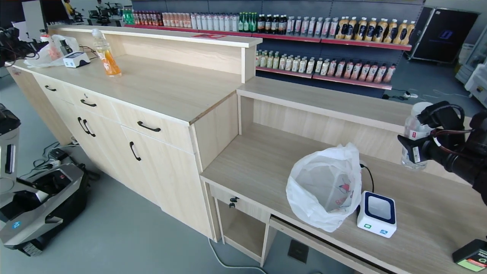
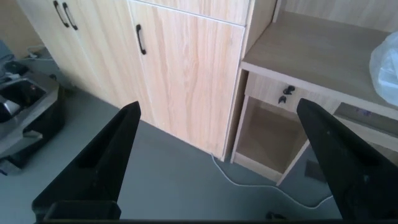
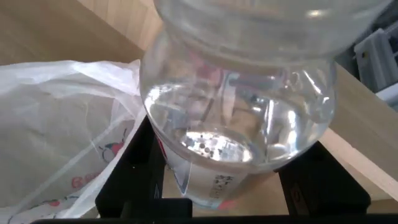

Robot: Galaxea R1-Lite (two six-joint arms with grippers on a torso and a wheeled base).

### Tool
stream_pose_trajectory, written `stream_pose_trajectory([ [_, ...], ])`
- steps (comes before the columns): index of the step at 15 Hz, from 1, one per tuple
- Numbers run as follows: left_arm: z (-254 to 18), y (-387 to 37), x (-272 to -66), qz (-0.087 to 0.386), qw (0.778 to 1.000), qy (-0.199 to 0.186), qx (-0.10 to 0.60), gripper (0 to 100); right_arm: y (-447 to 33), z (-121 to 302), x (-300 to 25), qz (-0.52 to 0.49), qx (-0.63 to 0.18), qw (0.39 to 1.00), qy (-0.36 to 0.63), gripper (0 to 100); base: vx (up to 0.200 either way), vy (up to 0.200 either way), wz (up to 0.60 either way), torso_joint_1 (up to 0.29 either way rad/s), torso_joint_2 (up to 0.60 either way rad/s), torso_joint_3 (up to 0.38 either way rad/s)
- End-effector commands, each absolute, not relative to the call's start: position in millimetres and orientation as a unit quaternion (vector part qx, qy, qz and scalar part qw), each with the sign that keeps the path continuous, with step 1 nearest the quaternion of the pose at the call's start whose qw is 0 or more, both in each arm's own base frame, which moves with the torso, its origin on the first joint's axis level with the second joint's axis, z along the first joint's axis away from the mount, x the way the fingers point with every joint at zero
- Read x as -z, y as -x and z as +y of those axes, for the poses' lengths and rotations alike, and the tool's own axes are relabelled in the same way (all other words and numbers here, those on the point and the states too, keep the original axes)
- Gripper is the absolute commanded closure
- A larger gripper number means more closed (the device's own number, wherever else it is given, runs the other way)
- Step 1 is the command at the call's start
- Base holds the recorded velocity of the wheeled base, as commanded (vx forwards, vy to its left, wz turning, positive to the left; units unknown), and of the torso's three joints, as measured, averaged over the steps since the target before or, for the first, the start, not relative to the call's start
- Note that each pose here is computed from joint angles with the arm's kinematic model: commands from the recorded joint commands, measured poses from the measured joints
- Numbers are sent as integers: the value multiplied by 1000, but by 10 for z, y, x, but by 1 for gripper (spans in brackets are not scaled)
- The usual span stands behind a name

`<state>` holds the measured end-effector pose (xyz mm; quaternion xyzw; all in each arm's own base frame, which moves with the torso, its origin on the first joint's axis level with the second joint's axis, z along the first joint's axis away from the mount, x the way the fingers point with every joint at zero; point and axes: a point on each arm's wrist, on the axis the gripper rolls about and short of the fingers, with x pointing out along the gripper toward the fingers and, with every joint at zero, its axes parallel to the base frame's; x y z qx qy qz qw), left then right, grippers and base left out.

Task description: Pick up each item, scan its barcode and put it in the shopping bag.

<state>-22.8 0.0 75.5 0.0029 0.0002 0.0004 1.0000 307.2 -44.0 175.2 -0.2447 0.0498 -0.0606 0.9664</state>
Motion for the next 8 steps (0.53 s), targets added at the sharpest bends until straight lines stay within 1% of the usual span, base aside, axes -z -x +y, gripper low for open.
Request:
stream_pose_trajectory([
  [1, 0, 228, -755, 0, 1000, -3, -1, 0, -3216, -403, -1578, 62, 51, 967, 243, 100, 0, 0, 600, -12, 2, 2],
  [3, 0, 228, -755, 0, 1000, -3, -1, 0, -3339, -400, -1404, 77, 39, 971, 222, 100, 0, 0, 0, 0, 0, 0],
  [5, 0, 228, -755, 0, 1000, -3, -1, 0, -3568, -418, -1100, 106, 27, 980, 169, 100, 0, 0, 0, 0, 0, 0],
  [7, 0, 228, -755, 0, 1000, -3, -1, 0, -3771, -449, -871, 122, 23, 985, 117, 100, 0, 0, 0, 0, 0, 0],
  [8, 0, 228, -755, 0, 1000, -3, -1, 0, -3832, -457, -764, 131, 22, 985, 112, 100, 0, 0, 0, 0, 0, 0],
])
